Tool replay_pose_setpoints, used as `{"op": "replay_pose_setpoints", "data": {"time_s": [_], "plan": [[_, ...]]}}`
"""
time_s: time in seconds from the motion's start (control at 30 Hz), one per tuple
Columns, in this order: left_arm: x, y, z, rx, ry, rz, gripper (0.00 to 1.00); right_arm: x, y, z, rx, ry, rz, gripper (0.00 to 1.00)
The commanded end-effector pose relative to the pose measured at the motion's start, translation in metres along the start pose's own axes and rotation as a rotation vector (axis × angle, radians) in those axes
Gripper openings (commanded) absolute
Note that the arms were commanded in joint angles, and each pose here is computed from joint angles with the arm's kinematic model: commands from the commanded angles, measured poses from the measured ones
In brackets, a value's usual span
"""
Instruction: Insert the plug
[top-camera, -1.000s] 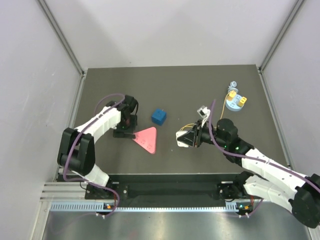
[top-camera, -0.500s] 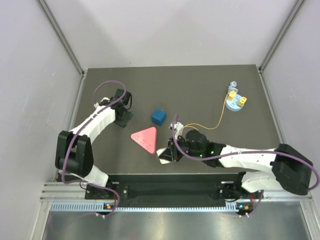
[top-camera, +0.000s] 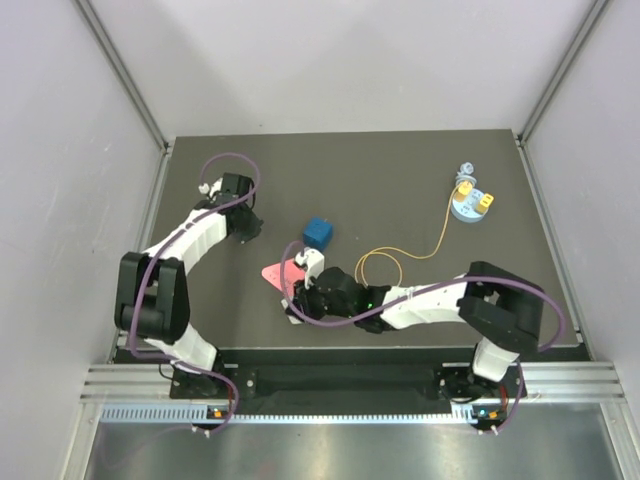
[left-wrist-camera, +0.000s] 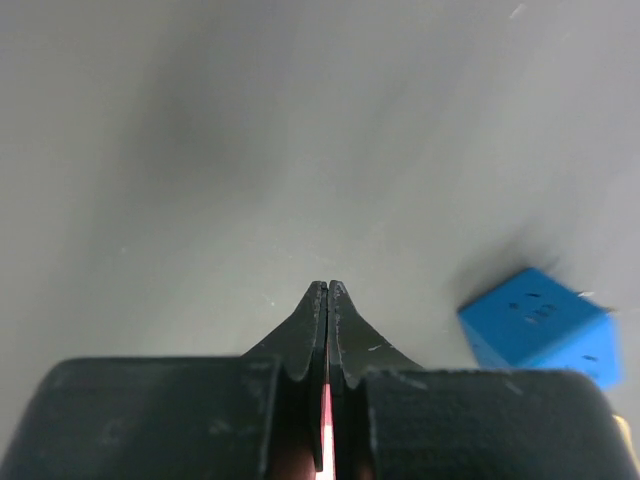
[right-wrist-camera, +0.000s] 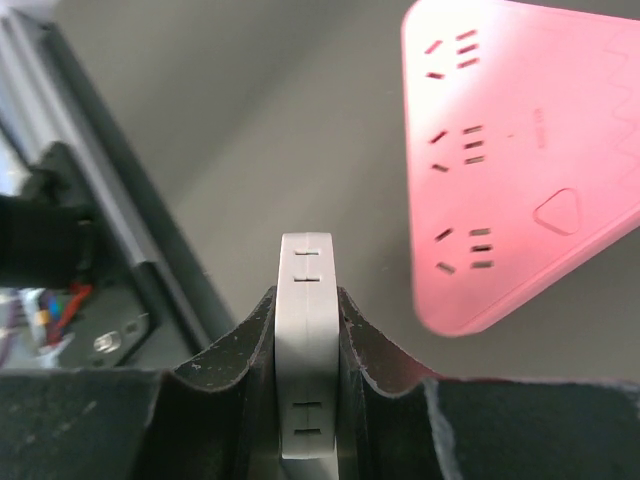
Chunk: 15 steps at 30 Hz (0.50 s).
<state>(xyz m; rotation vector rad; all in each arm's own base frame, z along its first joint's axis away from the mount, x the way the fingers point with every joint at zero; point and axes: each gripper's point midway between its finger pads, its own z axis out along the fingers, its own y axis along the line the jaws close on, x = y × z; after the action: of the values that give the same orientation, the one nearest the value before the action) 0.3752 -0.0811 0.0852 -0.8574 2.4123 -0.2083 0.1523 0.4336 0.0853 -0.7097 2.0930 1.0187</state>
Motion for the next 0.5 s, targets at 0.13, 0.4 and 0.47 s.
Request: {"op": "replay_pose_setpoints", "data": {"time_s": [0.13,0.4,0.47], "plan": [[0.041,0.008,0.029,0.016,0.152,0.074,0.0,-0.005,-0.019,0.029,0.076,-0.07,-0.153,0.0],[0.077,0.02,0.022,0.047,0.228,0.043,0.0,-0.013,-0.069,0.002,0.297,-0.076,-0.173,0.0],[0.092,0.028,0.017,0.043,0.248,0.042,0.0,-0.018,-0.083,-0.007,0.339,-0.079,-0.163,0.0]]}}
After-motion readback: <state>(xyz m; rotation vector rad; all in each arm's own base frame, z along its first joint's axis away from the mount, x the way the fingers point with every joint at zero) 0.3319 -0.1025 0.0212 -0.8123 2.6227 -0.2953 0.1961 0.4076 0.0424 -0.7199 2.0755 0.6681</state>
